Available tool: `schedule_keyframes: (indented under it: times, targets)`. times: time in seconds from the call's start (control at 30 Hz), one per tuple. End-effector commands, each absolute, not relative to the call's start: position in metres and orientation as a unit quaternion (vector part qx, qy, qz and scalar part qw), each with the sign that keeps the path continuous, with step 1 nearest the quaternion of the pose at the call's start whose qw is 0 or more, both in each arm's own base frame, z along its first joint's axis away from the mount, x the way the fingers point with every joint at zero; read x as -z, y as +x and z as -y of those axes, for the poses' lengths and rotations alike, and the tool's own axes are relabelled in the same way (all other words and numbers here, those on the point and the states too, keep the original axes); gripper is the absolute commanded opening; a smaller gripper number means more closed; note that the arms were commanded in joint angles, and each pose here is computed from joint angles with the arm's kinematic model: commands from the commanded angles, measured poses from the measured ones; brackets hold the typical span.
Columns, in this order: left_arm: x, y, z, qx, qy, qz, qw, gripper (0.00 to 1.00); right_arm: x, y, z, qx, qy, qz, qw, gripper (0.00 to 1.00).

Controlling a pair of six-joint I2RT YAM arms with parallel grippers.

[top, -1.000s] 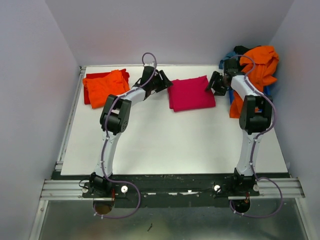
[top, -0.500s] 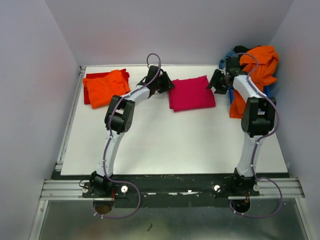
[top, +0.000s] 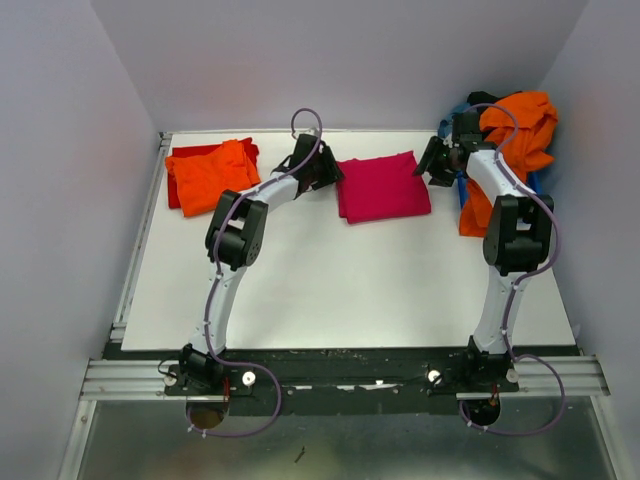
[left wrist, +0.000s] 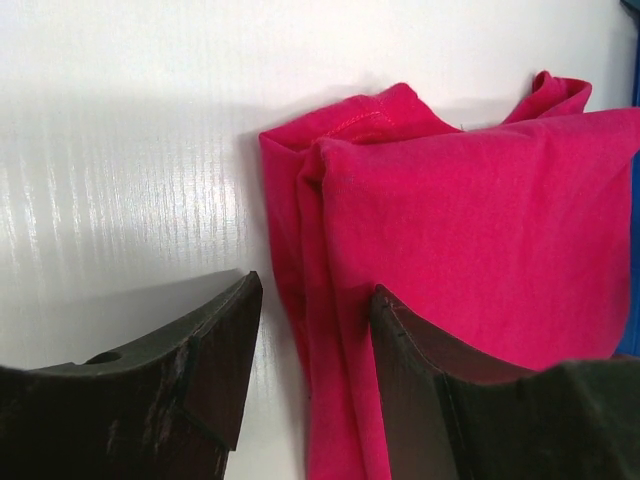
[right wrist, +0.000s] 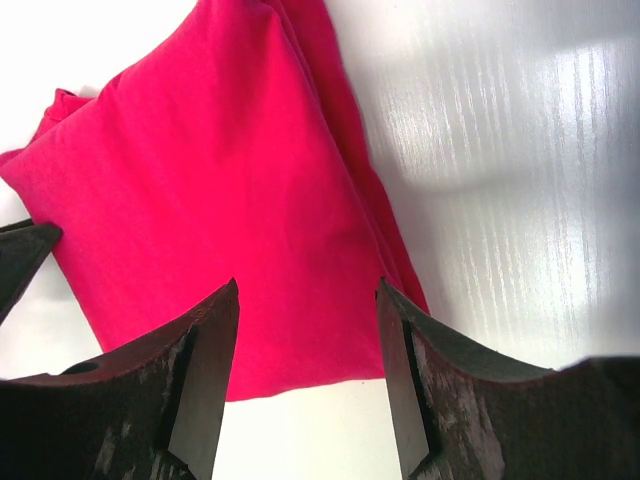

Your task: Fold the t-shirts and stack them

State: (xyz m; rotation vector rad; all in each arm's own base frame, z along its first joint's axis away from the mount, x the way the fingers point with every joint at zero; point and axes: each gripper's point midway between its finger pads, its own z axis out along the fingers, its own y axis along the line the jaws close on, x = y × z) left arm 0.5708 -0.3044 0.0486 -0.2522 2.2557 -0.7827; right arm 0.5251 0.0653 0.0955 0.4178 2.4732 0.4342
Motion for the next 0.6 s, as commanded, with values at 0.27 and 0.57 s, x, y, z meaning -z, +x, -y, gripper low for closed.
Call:
schedule_keyframes:
  times: [0.27, 0.57]
  targets:
    - [-0.022, 0.573, 0.325, 0.315, -0.102, -0.887, 0.323, 0.42, -0.115, 0.525, -0.068, -0.171, 0.157, -0.922, 0.311, 0.65]
    - [-0.027, 0.566, 0.313, 0.337, -0.086, -0.88, 0.325, 0.0, -0.124, 0.503, -0.069, -0.177, 0.158, -0.919, 0.314, 0.65]
